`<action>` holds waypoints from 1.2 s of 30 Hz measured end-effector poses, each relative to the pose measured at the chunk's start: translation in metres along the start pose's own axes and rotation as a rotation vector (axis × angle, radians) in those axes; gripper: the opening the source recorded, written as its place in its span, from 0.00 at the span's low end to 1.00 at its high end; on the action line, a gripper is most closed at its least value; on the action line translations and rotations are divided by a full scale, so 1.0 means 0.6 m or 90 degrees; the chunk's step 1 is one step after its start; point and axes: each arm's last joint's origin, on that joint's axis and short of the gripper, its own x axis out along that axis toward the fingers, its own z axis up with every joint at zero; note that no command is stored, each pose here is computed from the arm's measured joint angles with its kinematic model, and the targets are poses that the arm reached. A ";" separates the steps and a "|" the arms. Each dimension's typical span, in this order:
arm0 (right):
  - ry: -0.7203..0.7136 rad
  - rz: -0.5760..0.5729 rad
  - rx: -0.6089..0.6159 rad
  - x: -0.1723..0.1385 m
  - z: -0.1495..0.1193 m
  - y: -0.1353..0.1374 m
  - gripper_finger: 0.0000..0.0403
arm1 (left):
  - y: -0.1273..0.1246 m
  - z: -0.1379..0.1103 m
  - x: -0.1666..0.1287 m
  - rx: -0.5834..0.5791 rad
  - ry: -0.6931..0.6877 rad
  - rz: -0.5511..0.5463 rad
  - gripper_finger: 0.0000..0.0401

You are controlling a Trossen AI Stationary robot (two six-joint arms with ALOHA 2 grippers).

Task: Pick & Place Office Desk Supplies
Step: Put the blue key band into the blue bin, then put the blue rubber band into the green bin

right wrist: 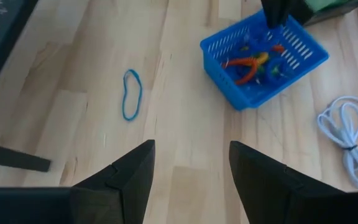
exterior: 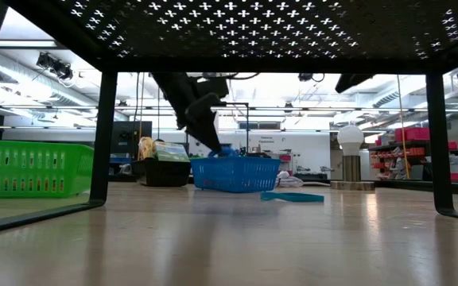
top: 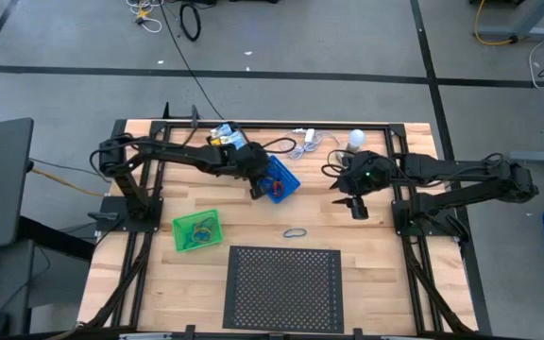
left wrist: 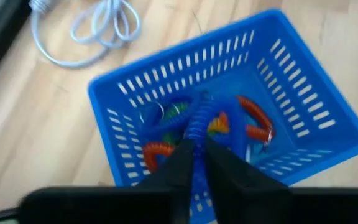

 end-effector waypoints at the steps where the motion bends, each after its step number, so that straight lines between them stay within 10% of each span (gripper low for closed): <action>1: 0.006 0.002 0.001 0.005 0.000 -0.001 0.53 | 0.001 -0.001 0.002 -0.004 0.004 -0.005 0.14; 14: 0.011 0.091 -0.007 0.094 0.017 -0.010 0.53 | -0.017 0.025 -0.040 0.050 -0.082 -0.058 0.60; 36: 0.076 0.211 -0.015 0.283 -0.010 0.021 0.53 | -0.027 0.072 -0.191 0.114 -0.307 -0.107 0.62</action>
